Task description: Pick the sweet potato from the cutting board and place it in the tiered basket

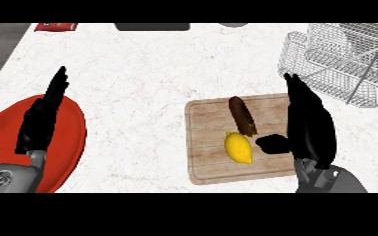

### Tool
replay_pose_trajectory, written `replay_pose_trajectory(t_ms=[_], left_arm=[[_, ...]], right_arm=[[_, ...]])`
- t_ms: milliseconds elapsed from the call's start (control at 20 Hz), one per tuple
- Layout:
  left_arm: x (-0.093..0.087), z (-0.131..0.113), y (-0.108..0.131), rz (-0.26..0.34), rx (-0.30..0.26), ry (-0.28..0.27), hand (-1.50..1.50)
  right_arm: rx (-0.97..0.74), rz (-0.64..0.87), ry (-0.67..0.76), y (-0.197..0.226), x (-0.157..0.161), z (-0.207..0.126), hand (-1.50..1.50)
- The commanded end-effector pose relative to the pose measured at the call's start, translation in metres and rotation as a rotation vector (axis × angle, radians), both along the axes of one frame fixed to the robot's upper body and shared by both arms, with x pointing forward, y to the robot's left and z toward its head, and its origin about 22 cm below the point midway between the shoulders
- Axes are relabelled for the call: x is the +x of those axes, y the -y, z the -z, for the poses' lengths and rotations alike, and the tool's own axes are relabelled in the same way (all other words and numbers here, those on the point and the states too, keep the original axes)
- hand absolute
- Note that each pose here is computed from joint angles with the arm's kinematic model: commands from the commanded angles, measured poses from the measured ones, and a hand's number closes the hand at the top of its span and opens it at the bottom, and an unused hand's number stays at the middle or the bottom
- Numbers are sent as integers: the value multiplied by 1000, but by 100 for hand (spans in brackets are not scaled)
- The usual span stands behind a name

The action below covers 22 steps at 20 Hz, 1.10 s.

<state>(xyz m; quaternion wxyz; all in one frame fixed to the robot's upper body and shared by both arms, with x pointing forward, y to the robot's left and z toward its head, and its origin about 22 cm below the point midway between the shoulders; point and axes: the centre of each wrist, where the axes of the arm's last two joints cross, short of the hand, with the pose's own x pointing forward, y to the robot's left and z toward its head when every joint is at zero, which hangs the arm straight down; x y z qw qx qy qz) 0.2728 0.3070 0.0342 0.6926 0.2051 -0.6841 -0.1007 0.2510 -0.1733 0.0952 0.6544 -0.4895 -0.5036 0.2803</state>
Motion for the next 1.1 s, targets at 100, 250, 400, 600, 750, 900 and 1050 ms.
replay_pose_trajectory(t_ms=[100,250,400,600,750,900,1050], left_arm=[[6,-13,4,47,-8,-2,0],[7,3,17,27,-11,7,0],[1,-3,6,37,3,6,0],[11,11,16,24,-15,-8,0],[5,5,30,41,-12,-4,0],[3,4,18,22,-25,-8,0],[13,-18,3,25,-13,-4,0]], right_arm=[[-95,153,-108,-67,17,-51,-150],[-76,187,-175,-89,25,-46,-150],[-71,213,-265,-95,36,-37,-150],[-107,239,-325,-90,41,-17,-150],[-127,280,-354,-90,52,-16,-150],[-129,286,-366,-84,55,-22,-150],[-163,282,-372,-96,47,-18,-150]])
